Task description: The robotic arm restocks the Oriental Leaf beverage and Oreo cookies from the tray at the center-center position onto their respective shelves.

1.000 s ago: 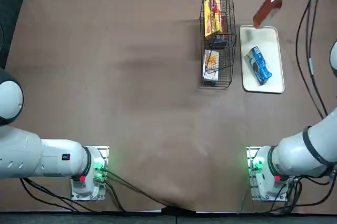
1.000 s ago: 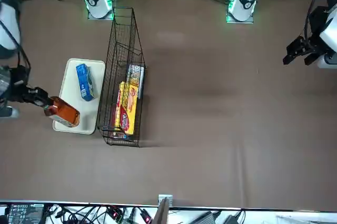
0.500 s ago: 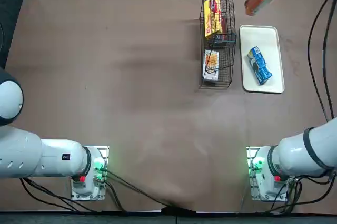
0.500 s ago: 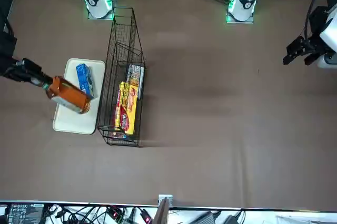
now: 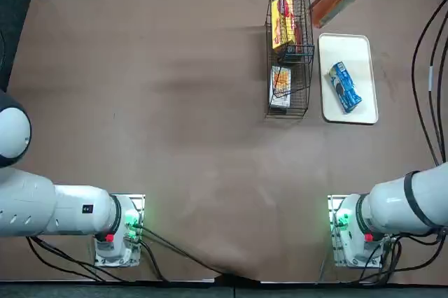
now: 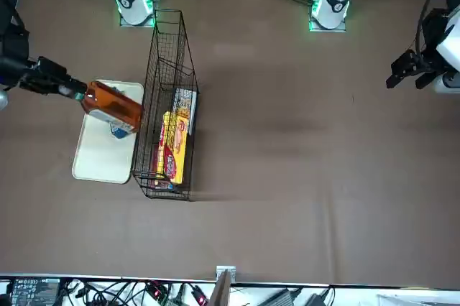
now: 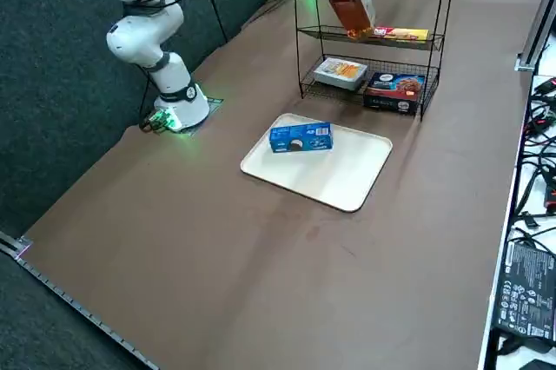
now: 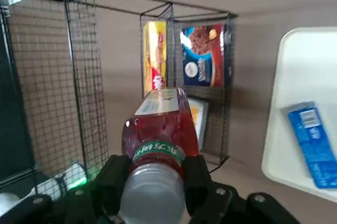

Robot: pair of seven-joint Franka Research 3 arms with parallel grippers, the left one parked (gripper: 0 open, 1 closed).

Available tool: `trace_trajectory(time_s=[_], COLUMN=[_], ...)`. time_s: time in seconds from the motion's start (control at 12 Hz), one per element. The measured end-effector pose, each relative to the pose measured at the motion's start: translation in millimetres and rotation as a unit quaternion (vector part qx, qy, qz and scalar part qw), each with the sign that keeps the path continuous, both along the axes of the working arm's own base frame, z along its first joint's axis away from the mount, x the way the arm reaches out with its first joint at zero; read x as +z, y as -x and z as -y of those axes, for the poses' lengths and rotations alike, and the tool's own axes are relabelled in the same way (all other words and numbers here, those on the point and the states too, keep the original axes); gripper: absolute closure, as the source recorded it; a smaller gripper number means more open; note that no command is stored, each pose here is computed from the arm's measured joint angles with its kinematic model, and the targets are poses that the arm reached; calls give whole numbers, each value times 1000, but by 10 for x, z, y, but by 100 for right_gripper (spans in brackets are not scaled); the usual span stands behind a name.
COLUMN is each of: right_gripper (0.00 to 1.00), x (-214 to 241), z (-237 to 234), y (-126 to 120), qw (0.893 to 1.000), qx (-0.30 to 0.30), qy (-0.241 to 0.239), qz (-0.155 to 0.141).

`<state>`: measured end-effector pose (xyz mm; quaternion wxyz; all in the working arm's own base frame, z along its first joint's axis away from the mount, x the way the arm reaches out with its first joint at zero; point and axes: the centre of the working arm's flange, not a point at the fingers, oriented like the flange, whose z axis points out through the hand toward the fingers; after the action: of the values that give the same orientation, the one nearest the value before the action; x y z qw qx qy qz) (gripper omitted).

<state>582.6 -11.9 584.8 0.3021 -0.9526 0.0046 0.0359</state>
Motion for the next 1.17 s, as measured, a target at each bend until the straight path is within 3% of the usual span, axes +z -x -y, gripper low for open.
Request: trace_trajectory(time_s=[0.58, 1.17], right_gripper=[42, 42], x=[-238, -552], z=[-116, -248], y=[335, 546], qw=[999, 998], qx=[-23, -23], qy=[-34, -49], qz=[-4, -37])
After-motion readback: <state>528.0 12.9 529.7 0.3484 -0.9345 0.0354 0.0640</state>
